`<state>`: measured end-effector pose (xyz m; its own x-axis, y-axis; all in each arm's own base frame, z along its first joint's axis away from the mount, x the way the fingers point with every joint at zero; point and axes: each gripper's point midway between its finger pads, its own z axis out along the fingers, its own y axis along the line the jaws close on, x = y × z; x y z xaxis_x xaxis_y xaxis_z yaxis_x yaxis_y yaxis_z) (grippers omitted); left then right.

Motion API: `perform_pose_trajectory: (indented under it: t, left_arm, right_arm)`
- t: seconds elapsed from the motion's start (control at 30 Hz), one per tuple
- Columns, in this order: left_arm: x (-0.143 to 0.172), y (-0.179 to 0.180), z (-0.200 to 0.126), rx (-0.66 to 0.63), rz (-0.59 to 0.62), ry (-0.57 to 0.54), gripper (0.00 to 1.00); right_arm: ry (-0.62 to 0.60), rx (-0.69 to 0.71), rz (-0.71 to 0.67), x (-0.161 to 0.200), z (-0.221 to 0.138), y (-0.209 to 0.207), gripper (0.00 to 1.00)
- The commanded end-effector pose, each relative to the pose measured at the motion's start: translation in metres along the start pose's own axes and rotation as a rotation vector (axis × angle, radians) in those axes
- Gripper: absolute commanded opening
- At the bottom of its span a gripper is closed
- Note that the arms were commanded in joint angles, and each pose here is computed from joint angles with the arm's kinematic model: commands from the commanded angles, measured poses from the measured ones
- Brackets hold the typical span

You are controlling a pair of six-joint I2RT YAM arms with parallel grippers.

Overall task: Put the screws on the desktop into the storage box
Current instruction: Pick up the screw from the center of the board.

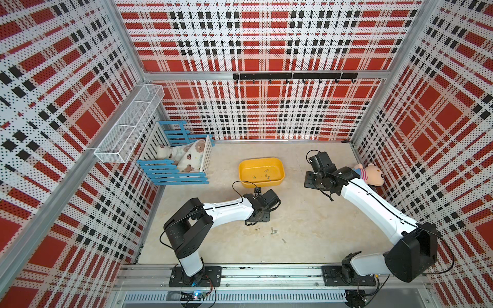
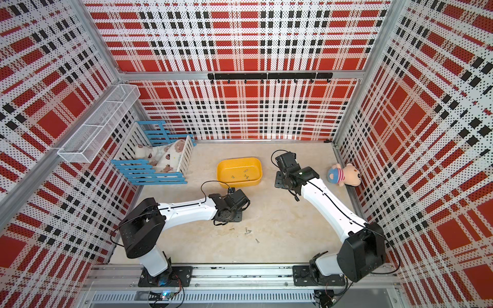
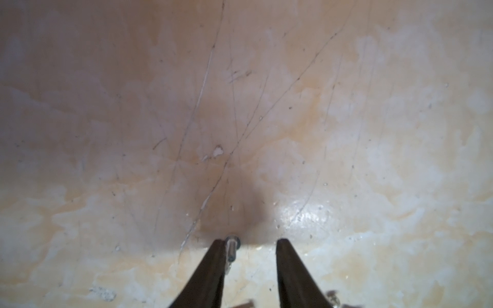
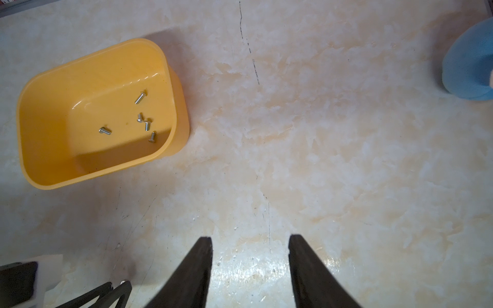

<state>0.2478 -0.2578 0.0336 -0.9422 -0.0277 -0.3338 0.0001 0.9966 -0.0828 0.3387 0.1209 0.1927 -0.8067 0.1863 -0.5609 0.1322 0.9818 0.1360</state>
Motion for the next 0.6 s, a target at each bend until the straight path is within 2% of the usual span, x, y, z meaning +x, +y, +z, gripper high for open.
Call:
perform_pose_trajectory:
  t: [0.0,0.57]
  left_arm:
    - [0.0012,0.0097,0.0066,-0.033,-0.002,0.0,0.38]
    - [0.0101,0.0173,0.0116,-0.032,-0.009,0.021,0.32]
  right_arm:
    - [-0.003,-0.005,0.018,-0.0012,0.003,-0.0003,0.52]
    - [0.003,0.0,0.018,0.0003,0.0057,-0.001,0.52]
